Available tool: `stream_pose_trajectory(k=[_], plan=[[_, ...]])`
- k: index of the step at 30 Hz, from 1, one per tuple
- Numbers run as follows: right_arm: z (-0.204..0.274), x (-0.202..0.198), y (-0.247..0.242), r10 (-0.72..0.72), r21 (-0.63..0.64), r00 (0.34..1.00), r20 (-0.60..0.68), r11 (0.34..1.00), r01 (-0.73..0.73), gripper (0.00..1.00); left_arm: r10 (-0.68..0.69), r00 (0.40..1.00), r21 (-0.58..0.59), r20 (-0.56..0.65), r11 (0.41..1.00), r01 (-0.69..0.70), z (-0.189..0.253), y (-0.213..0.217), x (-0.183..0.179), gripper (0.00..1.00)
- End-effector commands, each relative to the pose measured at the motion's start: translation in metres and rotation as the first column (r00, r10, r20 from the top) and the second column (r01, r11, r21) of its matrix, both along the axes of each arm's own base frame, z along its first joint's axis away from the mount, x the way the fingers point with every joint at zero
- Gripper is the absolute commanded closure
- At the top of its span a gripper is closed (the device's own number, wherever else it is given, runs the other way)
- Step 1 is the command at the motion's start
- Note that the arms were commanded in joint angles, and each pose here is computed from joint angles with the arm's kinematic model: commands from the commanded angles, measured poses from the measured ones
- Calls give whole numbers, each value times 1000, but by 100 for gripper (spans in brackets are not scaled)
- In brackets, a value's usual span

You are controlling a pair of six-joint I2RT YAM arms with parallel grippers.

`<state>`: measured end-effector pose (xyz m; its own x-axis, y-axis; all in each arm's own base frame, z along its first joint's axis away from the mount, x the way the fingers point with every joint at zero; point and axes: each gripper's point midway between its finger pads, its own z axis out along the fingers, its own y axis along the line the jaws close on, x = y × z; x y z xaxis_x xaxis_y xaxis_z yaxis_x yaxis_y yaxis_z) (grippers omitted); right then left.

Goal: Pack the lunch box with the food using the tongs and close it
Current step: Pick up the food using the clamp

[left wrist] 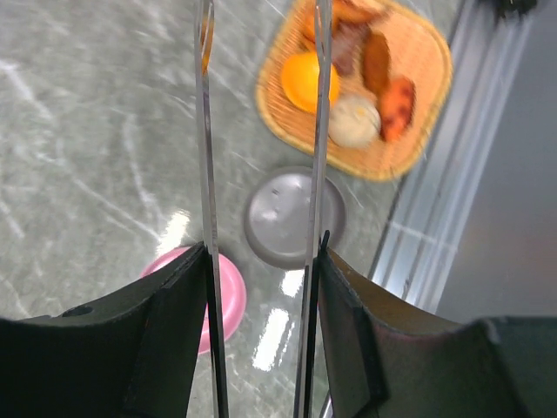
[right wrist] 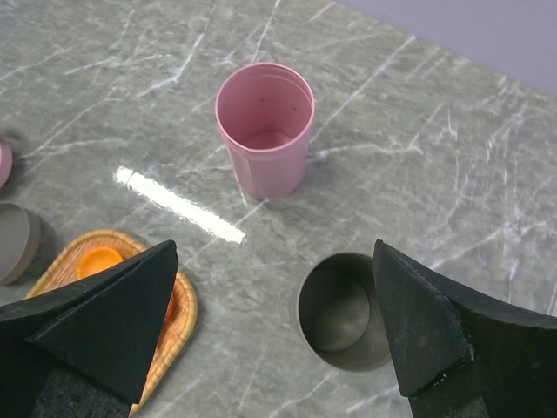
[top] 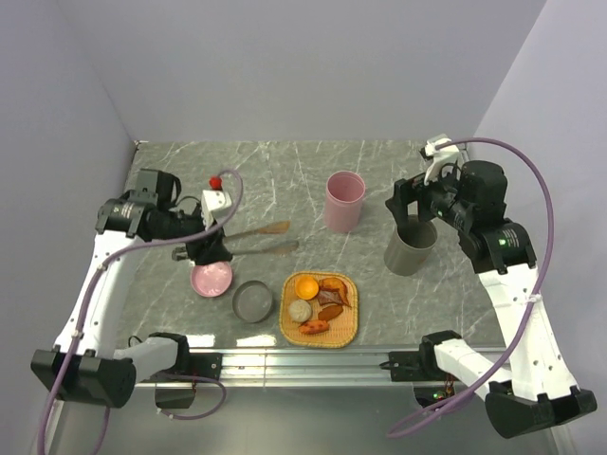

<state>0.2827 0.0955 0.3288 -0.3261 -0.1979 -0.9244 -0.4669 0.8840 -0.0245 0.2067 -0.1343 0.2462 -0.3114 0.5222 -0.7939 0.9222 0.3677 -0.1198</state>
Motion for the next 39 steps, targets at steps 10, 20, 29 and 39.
stream_pose_trajectory(k=[10, 20, 29, 39], plan=[[8, -13, -16, -41, 42, 999, 0, 998, 41, 0, -140, 986, 185, 93, 975, 121, -51, -19, -25, 46], [7, -14, -16, -35, 52, 999, -11, 998, 36, 0, -109, 990, 177, -85, 976, 123, -76, -39, -17, 54], [4, -14, -14, -25, 55, 1000, -18, 998, 26, 0, -73, 985, 175, -159, 979, 101, -82, -44, -12, 57], [3, -15, -14, -23, 55, 1000, -16, 998, 24, 0, -61, 981, 198, -184, 975, 97, -93, -44, -5, 57]])
